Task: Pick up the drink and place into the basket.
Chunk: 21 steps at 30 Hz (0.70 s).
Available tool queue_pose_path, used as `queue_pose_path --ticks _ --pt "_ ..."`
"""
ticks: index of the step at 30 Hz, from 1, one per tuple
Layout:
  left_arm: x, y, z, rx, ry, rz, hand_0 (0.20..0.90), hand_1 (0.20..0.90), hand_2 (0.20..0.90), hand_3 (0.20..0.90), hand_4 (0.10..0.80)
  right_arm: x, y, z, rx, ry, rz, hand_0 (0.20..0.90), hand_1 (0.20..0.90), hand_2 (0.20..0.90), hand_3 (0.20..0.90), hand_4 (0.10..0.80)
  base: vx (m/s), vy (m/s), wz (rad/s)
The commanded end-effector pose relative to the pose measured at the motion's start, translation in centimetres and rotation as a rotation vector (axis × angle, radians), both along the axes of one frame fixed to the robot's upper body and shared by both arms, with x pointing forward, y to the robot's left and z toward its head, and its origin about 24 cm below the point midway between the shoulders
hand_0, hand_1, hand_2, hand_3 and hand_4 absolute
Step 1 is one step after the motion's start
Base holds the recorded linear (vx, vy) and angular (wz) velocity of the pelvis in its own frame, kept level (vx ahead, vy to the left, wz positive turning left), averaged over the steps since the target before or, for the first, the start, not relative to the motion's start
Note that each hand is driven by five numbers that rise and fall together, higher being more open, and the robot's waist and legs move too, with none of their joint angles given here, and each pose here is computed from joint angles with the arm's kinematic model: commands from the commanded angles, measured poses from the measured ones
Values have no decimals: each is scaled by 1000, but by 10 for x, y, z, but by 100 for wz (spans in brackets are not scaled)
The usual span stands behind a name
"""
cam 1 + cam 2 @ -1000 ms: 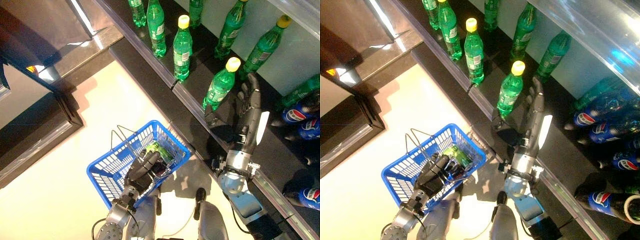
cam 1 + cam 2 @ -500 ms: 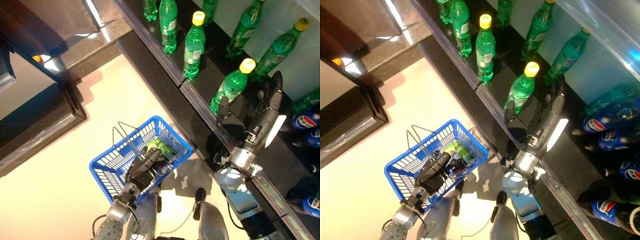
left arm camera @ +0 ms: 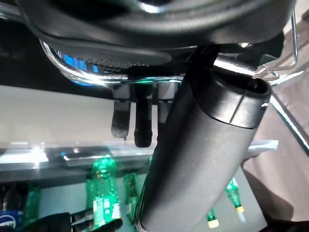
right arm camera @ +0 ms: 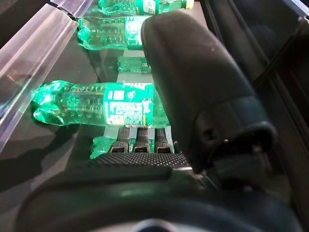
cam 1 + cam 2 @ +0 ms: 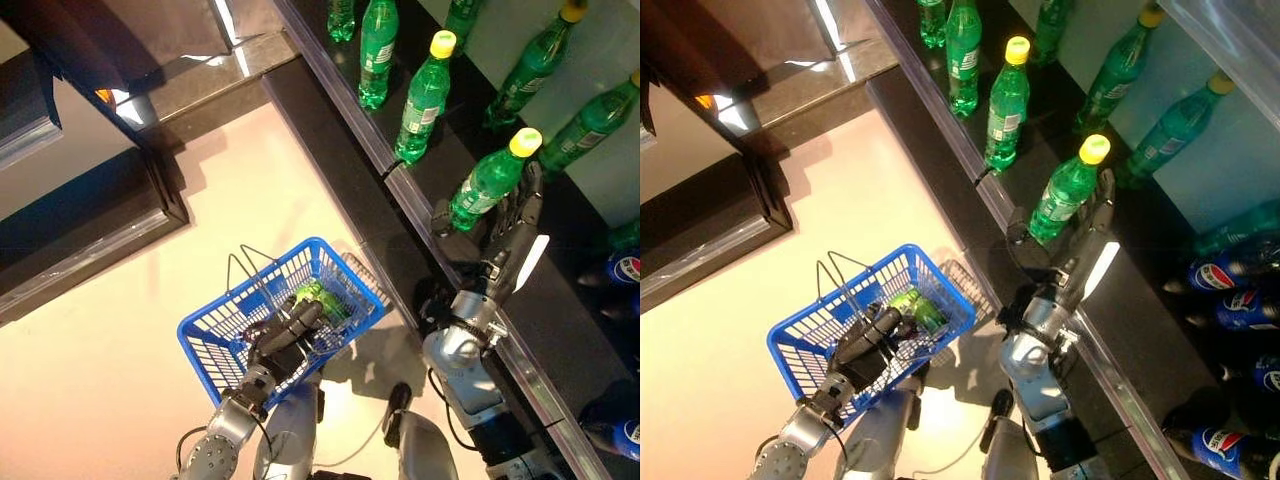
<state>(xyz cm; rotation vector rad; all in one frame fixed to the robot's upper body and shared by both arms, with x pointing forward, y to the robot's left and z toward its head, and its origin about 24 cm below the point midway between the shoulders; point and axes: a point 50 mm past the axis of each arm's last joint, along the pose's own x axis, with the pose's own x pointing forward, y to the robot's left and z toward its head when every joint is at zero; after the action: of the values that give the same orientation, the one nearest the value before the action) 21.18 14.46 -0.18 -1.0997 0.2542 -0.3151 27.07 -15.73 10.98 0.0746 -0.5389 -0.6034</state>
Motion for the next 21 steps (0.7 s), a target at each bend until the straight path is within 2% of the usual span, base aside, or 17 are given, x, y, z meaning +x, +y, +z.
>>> queue_pose_path --ticks 1,10,21 --pt "18 -22 102 -115 -593 -154 300 300 300 200 100 2 2 39 80 -236 -40 900 900 900 900 800 49 -42 3" --pt "19 -22 102 -97 -568 -207 300 300 300 200 100 20 -15 32 156 -171 -146 900 900 900 900 800 60 -45 4" --pt "17 -19 98 -81 -532 -254 300 300 300 200 100 31 -23 36 148 -164 -201 900 900 900 900 800 64 -36 4"
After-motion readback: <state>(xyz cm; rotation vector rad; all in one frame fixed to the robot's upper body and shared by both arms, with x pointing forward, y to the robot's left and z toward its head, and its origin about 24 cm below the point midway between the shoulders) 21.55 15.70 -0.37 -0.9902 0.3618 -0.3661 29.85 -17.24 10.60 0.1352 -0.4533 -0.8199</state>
